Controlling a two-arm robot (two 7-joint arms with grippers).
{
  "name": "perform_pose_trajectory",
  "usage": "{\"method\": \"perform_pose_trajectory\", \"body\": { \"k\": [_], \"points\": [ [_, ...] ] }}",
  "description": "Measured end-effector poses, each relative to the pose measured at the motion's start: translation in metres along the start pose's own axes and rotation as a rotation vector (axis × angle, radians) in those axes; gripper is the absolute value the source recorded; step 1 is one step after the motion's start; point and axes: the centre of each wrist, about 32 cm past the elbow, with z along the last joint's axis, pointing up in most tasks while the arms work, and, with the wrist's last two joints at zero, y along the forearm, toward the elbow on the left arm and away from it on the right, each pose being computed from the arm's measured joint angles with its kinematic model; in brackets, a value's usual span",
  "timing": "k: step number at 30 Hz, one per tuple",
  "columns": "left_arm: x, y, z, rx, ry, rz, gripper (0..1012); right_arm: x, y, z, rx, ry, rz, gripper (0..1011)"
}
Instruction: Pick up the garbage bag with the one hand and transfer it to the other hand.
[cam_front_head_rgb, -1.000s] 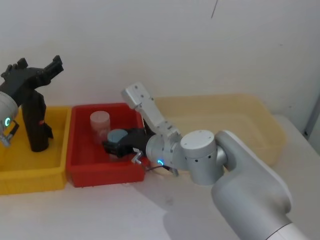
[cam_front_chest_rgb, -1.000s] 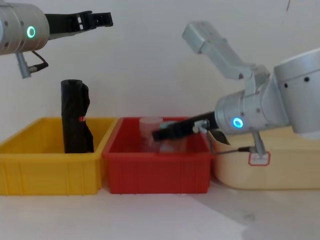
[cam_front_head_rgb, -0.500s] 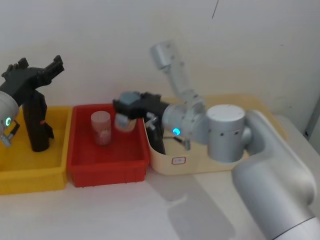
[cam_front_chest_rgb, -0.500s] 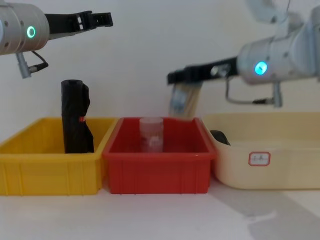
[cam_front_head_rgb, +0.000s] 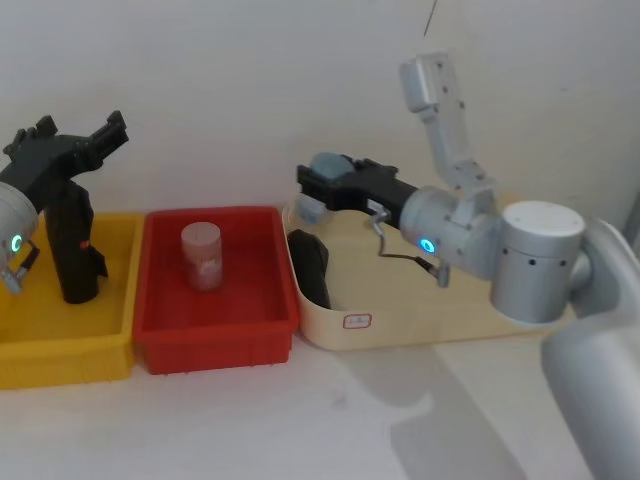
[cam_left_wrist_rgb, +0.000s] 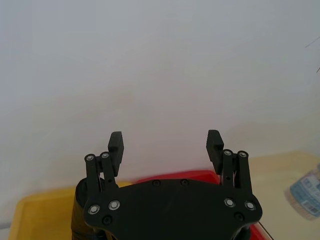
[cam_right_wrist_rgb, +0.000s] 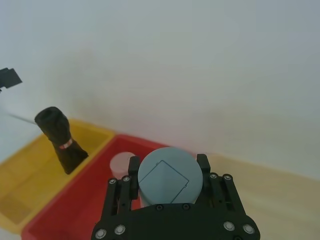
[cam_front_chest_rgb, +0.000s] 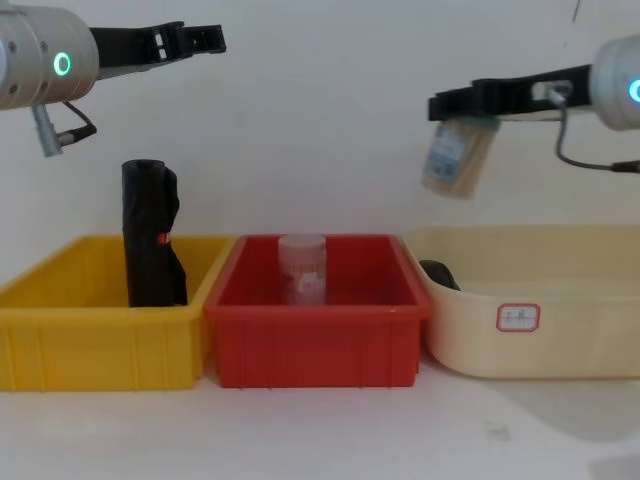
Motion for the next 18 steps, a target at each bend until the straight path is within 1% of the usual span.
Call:
{"method": "perform_pose_trajectory", "body": {
  "k": [2,3,5,6,7,8,9,13,14,15,16,18],
  "points": [
    [0.0000,0.0000,0.0000,0.000,0.000,0.000,1001,0.002,-0.003,-0.002,-0.002,-0.001,-0.003,668],
    [0.0000,0.0000,0.0000,0.000,0.000,0.000,1000,0.005,-0.007,-0.005,-0.007,-0.003,-0.007,671],
    [0.0000,0.0000,0.0000,0.000,0.000,0.000,1000,0.007,-0.009,-0.008,-0.010,-0.005,-0.011,712],
    [0.0000,0.0000,0.0000,0.000,0.000,0.000,1000,0.009,-0.011,-0.011,-0.012,-0.008,-0.014,756],
    [0.0000,0.0000,0.0000,0.000,0.000,0.000,1000,0.009,-0.012,-0.012,-0.012,-0.009,-0.016,765],
    [0.0000,0.0000,0.0000,0.000,0.000,0.000,1000,0.011,-0.014,-0.016,-0.014,-0.012,-0.020,830],
    [0.0000,0.0000,0.0000,0.000,0.000,0.000,1000,0.011,-0.015,-0.017,-0.014,-0.013,-0.022,830],
    [0.0000,0.0000,0.0000,0.000,0.000,0.000,1000,0.014,-0.018,-0.024,-0.014,-0.022,-0.034,960],
    [0.0000,0.0000,0.0000,0.000,0.000,0.000,1000,0.014,-0.018,-0.025,-0.014,-0.024,-0.035,960],
    [0.0000,0.0000,0.0000,0.000,0.000,0.000,1000,0.015,-0.019,-0.026,-0.014,-0.027,-0.039,991],
    [0.0000,0.0000,0.0000,0.000,0.000,0.000,1000,0.016,-0.019,-0.028,-0.015,-0.028,-0.041,1001],
    [0.0000,0.0000,0.0001,0.000,0.000,0.000,1001,0.016,-0.020,-0.030,-0.015,-0.031,-0.046,1000]
  ]
}}
